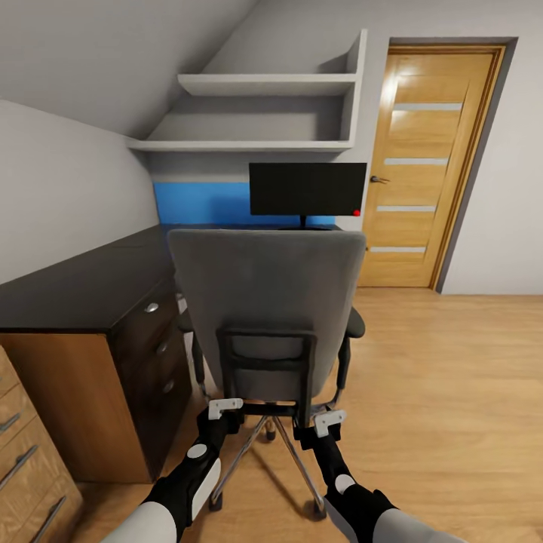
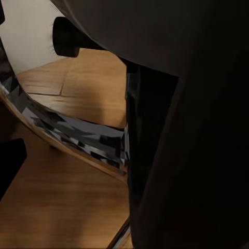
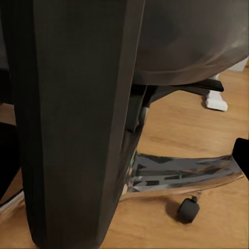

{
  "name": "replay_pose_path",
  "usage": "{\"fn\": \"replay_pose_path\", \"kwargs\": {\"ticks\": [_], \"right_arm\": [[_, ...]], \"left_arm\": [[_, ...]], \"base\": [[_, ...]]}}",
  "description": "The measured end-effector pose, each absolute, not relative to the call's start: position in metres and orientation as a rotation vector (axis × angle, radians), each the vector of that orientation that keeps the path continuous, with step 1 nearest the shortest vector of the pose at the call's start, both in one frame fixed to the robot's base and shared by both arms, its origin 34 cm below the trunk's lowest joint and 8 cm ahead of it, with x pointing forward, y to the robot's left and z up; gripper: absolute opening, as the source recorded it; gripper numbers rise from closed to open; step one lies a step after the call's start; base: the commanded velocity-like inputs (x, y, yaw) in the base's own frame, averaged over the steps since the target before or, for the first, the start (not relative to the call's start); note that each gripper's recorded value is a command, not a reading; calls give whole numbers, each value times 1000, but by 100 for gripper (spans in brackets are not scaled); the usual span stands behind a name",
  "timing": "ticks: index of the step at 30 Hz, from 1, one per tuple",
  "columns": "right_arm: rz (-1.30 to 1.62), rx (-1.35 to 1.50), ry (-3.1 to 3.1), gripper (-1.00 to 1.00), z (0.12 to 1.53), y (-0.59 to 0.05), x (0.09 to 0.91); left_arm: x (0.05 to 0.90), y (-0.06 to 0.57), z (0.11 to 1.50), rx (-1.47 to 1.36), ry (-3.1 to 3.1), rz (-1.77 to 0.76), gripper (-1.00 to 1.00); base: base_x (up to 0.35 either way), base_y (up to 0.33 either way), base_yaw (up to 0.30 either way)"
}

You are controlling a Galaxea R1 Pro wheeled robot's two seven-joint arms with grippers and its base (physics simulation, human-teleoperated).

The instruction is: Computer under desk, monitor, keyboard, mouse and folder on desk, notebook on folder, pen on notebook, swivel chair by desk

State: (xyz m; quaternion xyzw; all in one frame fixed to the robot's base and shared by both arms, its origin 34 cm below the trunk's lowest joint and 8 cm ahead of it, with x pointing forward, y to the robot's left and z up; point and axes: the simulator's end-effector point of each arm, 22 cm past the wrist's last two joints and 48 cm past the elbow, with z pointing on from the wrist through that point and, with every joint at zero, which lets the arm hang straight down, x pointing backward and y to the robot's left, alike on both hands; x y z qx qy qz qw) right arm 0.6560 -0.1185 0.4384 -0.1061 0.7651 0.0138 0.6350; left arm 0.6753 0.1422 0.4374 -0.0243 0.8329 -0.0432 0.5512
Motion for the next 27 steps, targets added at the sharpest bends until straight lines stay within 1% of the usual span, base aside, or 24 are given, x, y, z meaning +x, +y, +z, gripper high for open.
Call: {"fn": "replay_pose_path", "kwargs": {"ticks": [16,27], "right_arm": [[31,-244,1747,100,439,-119,656],[29,-248,1746,100,439,-120,656]], "left_arm": [[675,142,437,-56,1970,-104,100],[675,141,437,-54,1971,-108,100]], "base": [[259,0,0],[107,0,0]]}}
